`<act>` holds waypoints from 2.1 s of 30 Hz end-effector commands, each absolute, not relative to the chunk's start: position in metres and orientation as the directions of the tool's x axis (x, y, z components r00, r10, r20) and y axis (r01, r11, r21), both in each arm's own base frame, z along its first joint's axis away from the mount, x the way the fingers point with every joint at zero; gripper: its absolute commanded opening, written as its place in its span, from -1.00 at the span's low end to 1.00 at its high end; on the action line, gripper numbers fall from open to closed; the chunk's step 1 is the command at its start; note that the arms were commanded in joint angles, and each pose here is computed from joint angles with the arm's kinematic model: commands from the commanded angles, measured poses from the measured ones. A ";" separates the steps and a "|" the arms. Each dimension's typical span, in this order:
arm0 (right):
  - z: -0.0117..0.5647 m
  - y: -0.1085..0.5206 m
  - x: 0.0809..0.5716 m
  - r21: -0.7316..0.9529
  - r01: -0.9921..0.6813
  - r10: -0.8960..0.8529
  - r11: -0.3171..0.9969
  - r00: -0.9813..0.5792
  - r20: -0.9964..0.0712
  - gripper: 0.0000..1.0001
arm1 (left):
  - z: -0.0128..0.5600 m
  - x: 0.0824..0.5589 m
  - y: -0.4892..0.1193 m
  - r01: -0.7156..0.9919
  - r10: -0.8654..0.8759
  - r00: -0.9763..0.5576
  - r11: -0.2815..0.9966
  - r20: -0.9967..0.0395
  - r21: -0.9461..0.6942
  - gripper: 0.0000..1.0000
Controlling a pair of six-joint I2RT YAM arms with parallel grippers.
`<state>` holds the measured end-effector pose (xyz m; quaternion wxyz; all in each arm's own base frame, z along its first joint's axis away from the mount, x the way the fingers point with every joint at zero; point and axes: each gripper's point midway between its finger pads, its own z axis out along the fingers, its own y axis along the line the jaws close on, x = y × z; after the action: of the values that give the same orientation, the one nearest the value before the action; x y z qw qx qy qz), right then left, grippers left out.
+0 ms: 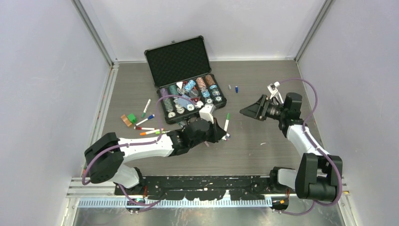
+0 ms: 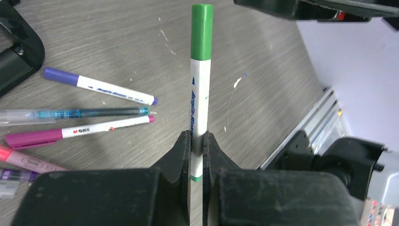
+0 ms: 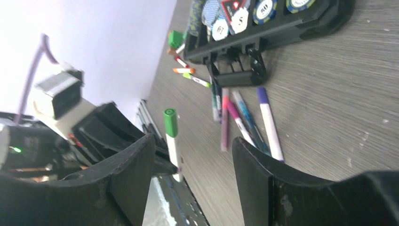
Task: Open the pen caps
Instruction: Pick up the pen from the center of the board, then open the pen cap from the pen.
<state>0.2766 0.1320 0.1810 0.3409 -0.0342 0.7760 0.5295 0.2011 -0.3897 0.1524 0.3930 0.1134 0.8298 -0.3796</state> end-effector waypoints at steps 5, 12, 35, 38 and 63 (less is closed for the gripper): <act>0.230 0.168 0.288 0.812 -0.487 0.358 0.322 -0.731 -0.581 0.20 | 0.217 0.231 -0.401 0.409 -0.483 -0.578 0.526 -0.658 -0.745 -1.00; 0.222 0.192 0.276 0.824 -0.495 0.284 0.275 -0.777 -0.562 0.04 | 0.223 0.237 -0.402 0.404 -0.524 -0.553 0.511 -0.648 -0.759 -1.00; 0.225 0.215 0.257 0.799 -0.562 0.186 0.213 -0.780 -0.598 -0.91 | 0.227 0.244 -0.397 0.379 -0.565 -0.523 0.515 -0.637 -0.768 -1.00; 0.228 0.214 0.257 0.782 -0.583 0.182 0.219 -0.763 -0.620 -0.99 | 0.227 0.239 -0.401 0.395 -0.550 -0.545 0.497 -0.633 -0.772 -0.61; 0.210 0.211 0.236 0.718 -0.652 -0.004 0.244 -0.740 -0.672 -0.99 | 0.286 0.258 -0.385 0.520 -0.556 -0.602 0.271 -0.573 -0.810 0.25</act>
<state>0.2464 0.2086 0.2087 0.2986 -0.2024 0.7368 0.5719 0.2442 -0.3813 0.2053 0.3878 -0.0140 0.7510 -0.5343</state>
